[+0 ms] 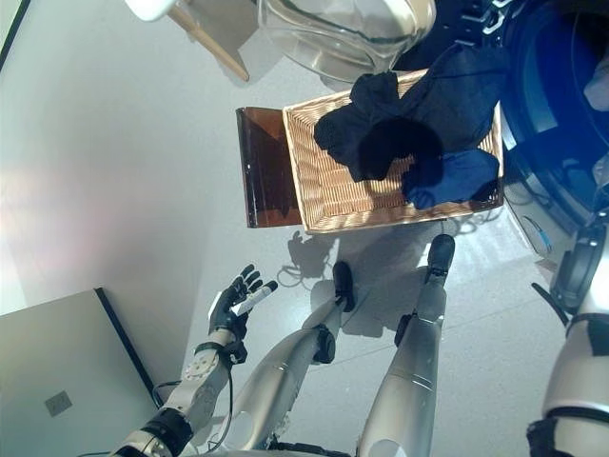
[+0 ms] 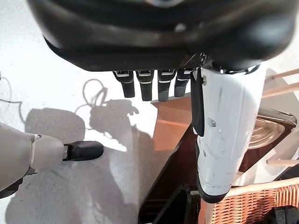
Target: Pick up the clothes and place them into the washing machine
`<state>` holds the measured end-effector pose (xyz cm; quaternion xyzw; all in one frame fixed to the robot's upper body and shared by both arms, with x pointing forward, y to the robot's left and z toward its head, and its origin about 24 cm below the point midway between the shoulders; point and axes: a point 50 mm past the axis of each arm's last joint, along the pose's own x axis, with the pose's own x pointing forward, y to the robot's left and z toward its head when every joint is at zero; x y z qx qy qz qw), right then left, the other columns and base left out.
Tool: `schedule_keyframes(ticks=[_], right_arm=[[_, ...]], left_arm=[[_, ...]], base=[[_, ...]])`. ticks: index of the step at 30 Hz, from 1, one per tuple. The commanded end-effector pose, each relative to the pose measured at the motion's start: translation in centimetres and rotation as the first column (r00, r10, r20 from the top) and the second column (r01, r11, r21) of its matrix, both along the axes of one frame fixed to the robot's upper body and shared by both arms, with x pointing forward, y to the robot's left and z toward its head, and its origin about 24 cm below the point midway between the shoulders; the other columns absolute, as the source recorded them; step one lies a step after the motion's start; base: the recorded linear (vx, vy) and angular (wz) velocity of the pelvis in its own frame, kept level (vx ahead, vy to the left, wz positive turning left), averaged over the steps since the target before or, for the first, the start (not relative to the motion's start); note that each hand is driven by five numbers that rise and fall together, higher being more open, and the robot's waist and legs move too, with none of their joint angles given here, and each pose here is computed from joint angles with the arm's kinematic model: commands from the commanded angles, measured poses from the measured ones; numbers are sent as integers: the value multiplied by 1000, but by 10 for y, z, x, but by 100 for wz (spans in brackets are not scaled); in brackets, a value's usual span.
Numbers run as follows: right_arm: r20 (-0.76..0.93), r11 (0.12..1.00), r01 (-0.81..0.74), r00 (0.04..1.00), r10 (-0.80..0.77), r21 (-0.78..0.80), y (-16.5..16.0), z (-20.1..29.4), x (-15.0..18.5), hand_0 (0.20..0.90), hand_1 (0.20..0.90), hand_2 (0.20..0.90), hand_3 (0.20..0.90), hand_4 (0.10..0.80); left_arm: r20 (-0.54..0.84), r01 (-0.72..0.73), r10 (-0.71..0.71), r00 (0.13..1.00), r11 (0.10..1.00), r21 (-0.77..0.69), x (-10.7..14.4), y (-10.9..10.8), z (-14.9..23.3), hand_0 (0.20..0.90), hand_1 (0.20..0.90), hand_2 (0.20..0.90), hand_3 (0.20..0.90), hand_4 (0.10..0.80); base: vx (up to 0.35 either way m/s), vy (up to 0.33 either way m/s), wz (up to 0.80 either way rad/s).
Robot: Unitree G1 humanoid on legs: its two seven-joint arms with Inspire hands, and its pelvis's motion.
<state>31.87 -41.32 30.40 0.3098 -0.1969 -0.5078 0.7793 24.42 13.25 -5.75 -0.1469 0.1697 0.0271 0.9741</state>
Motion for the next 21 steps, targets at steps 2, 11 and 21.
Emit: schedule_keyframes(ticks=[2,11,21], right_arm=[[129,927,182,981,-147,-327,-9,91,-45,900,900,900,900,800],[142,937,100,988,-55,-334,1,81,-28,900,900,900,900,800],[119,947,18,993,21,-320,20,64,-3,900,900,900,900,800]], left_arm=[[47,-124,121,992,991,55,-8,39,3,900,900,900,900,800],[46,-139,137,990,989,52,-7,41,3,900,900,900,900,800],[33,-154,152,988,986,60,-4,44,1,900,900,900,900,800]], base=[[-8,2,-2],[-2,5,-1],[2,32,-8]])
